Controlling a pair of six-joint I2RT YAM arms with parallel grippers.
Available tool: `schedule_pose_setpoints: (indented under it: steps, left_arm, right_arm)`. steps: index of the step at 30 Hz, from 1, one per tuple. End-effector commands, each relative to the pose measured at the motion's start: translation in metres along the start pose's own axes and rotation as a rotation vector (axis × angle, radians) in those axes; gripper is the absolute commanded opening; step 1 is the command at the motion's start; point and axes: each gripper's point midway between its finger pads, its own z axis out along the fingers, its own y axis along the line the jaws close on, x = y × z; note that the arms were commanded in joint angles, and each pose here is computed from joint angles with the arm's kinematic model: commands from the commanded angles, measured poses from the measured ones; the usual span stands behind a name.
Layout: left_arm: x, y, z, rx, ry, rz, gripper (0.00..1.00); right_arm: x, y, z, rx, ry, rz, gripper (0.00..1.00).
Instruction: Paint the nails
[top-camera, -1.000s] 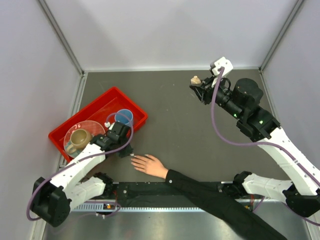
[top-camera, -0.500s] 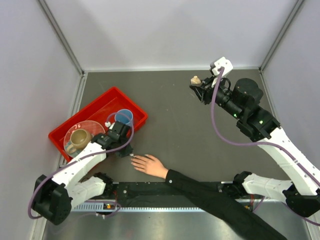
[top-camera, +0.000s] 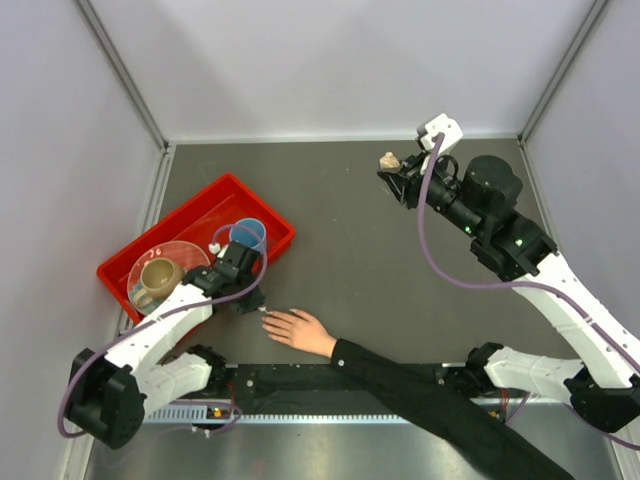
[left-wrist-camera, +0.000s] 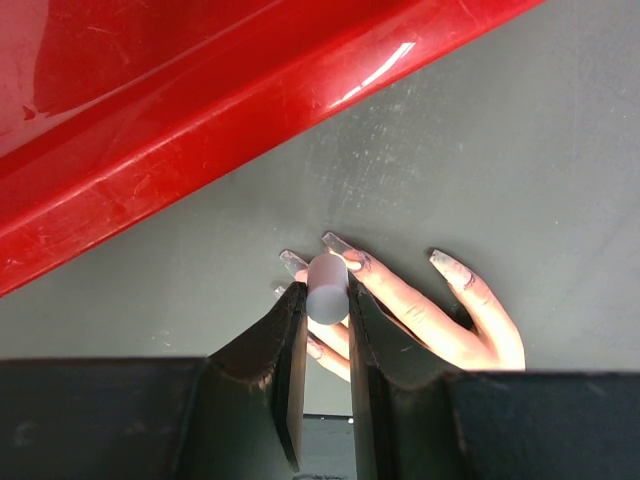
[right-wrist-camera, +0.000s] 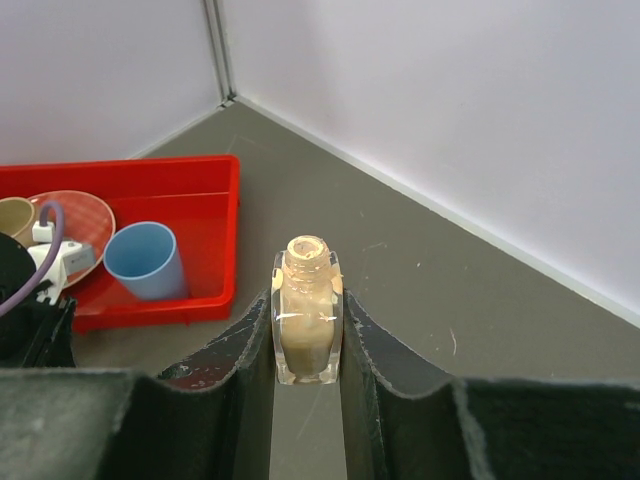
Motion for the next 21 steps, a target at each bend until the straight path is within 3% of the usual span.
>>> schedule_pose_setpoints:
  steps: [1,21]
  left_arm:
    - [-0.0104,-0.005,0.0023,0.017,-0.037,0.004,0.0]
    - [-0.008,-0.0117,0.0028,0.054,-0.011,0.014,0.0]
  right_arm:
    - [-0.0408,-0.0029,-0.0047,0.008,-0.114,0.005,0.0]
    - [-0.0405,-0.004,-0.0036,0.011,-0.114,0.006,0.0]
